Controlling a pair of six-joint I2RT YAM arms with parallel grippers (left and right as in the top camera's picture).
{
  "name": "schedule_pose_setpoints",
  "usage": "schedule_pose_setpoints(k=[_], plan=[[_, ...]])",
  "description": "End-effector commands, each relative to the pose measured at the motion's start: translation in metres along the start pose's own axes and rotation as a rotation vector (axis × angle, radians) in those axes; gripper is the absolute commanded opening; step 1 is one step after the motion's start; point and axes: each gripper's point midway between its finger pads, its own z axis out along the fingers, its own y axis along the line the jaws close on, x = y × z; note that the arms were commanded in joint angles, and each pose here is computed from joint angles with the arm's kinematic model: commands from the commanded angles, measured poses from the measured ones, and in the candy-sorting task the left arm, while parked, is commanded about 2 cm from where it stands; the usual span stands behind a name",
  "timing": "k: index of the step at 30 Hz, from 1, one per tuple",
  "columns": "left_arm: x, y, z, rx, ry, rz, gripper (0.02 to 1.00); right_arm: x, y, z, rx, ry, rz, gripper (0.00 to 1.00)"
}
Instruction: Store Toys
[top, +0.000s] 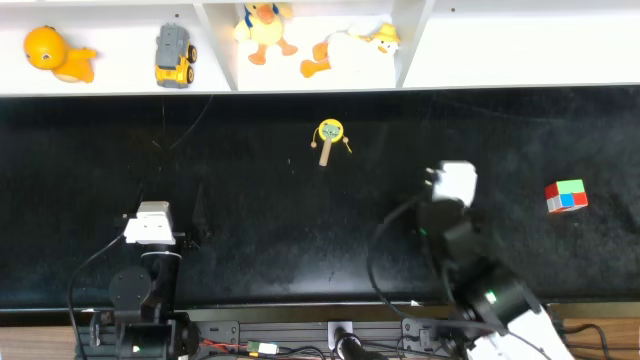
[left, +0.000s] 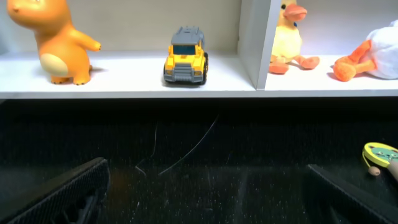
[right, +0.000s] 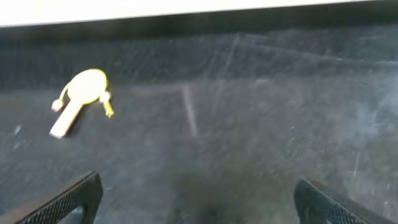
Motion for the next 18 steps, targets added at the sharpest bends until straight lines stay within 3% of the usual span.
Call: schedule_pose_setpoints(k=[1, 13, 18], plan=[[-0.001, 0.0, -0.001, -0.003, -0.005, -0.01, 0.998, -0.003, 0.033, 0.005, 0.002, 0.131, 0.015, 0.996], [-0.001, 0.0, -0.001, -0.003, -0.005, -0.01, 0.998, -0.018, 0.137, 0.047, -0.058, 0.293, -0.126, 0.996], [-0.001, 0.0, -0.001, -0.003, -0.005, -0.009, 0.998, -0.006, 0.157, 0.071, -0.037, 0.366, -0.032, 0.998]])
